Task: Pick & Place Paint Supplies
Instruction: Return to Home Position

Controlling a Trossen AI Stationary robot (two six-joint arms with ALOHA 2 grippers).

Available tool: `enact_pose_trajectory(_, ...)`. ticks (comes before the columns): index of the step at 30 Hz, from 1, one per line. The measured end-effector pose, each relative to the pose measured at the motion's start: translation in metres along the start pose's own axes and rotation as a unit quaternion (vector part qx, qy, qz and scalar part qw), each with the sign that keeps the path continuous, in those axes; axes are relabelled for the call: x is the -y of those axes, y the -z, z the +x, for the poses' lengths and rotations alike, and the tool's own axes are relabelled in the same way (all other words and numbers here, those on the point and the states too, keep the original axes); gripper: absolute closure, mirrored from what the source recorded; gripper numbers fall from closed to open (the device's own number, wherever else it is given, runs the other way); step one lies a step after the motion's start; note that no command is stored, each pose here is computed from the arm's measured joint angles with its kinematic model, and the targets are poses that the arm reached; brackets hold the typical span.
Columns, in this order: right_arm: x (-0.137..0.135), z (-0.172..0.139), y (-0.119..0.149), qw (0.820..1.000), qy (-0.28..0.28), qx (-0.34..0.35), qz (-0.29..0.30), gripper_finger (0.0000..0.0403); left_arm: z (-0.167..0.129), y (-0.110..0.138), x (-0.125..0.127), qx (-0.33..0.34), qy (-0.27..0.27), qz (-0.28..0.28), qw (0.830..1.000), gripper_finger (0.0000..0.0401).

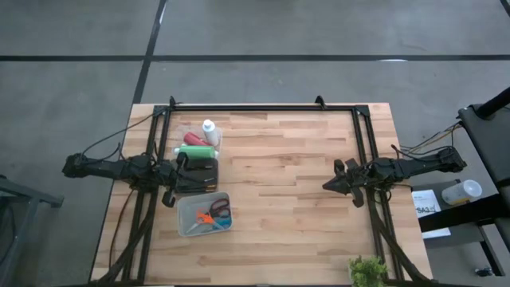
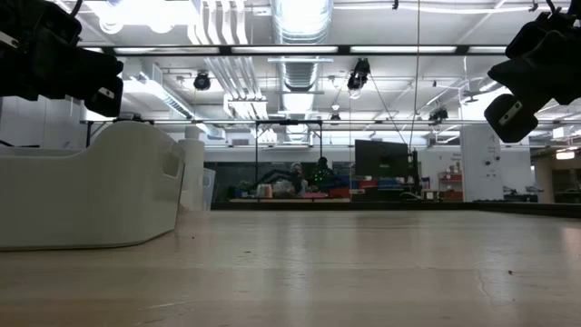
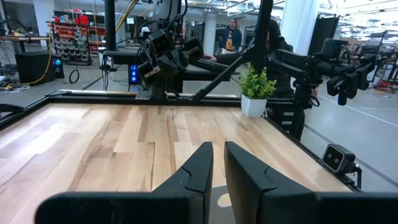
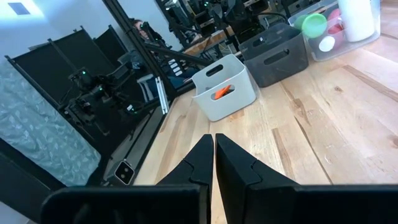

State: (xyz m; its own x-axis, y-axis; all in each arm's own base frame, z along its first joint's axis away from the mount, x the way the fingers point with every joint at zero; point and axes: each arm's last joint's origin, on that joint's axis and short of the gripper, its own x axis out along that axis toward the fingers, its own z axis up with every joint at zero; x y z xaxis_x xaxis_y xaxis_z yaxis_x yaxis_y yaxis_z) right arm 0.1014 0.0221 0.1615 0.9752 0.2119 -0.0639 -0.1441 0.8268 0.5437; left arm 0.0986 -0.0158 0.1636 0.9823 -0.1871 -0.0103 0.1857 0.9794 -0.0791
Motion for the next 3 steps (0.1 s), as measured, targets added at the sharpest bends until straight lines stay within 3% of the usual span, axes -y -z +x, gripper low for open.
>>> enact_pose_trajectory(3, 0.0000, 0.0000, 0.0000, 1.000, 0.000, 0.000, 0.000, 0.0388, 0.0000, 0.0000, 0.0000, 0.000, 0.000, 0.000, 1.000, 0.0350)
